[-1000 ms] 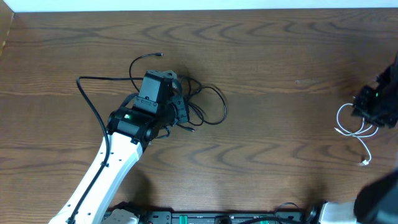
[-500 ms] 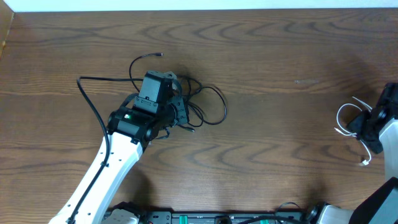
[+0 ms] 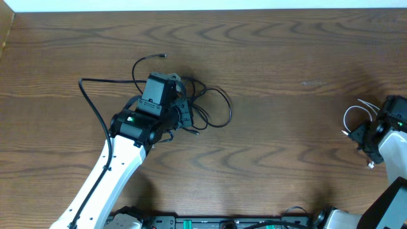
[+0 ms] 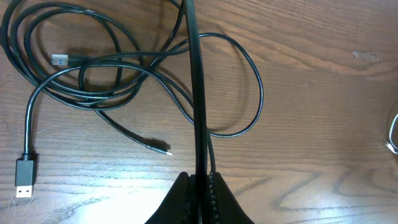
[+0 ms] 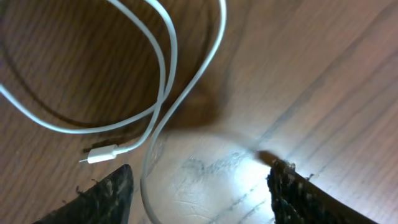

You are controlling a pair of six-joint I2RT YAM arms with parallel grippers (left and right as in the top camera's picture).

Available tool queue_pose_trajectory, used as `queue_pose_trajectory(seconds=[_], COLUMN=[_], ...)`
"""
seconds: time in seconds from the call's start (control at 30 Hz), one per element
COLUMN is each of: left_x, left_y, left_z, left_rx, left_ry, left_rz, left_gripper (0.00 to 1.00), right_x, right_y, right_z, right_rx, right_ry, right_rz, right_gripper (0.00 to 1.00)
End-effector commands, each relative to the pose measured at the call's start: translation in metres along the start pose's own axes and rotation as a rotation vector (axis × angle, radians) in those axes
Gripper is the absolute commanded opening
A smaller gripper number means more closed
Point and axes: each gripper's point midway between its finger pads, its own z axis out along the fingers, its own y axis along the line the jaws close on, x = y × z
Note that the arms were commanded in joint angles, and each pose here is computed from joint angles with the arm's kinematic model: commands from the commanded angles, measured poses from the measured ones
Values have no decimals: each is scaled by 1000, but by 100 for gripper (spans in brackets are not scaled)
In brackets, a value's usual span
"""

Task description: Untangle cables

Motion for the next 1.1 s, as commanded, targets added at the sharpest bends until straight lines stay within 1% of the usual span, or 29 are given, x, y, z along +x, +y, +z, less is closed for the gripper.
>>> queue_pose_trajectory(seconds=[0.0, 0.03, 0.1, 0.13, 0.23, 0.4, 0.47, 0.5, 0.53, 0.7, 0.73, 0.77, 0.87, 1.07], left_x=[1, 1, 2, 2, 2, 2, 2, 2, 2, 3, 3, 3, 5, 6], left_y=[-1, -1, 0, 0, 0, 0, 0, 0, 0, 1, 1, 1, 1, 2], left_z=[1, 1, 1, 1, 1, 1, 1, 1, 1, 1, 1, 1, 1, 1], left_rx=[1, 0, -1, -1, 0, -1, -1, -1, -2, -4, -4, -4, -8, -11], left_ry=[9, 11, 12, 12, 11, 12, 12, 13, 14, 18, 18, 18, 24, 29], left_rz=[17, 17, 17, 17, 17, 17, 17, 17, 16, 16, 16, 16, 15, 14], left_gripper=[7, 7, 7, 7, 7, 7, 7, 7, 8, 7, 7, 7, 7, 7], right_x=[4, 6, 14, 18, 35, 51, 52, 51, 50, 49, 47, 43, 26, -40], right_y=[5, 6, 6, 5, -3, -7, -7, -6, -5, 0, 1, 4, 16, 43], right_z=[1, 1, 1, 1, 2, 6, 8, 8, 8, 8, 8, 9, 10, 1], right_rx=[-37, -40, -47, -43, -12, -3, -3, -6, -9, -35, -43, -57, -114, -250], right_ry=[19, 26, 61, 80, 140, 184, 181, 178, 174, 174, 166, 151, 86, -168], right_rz=[21, 20, 16, 20, 60, 96, 103, 104, 104, 107, 109, 112, 123, 163], right_gripper=[50, 40, 34, 34, 39, 36, 32, 27, 25, 7, 3, 1, 1, 1])
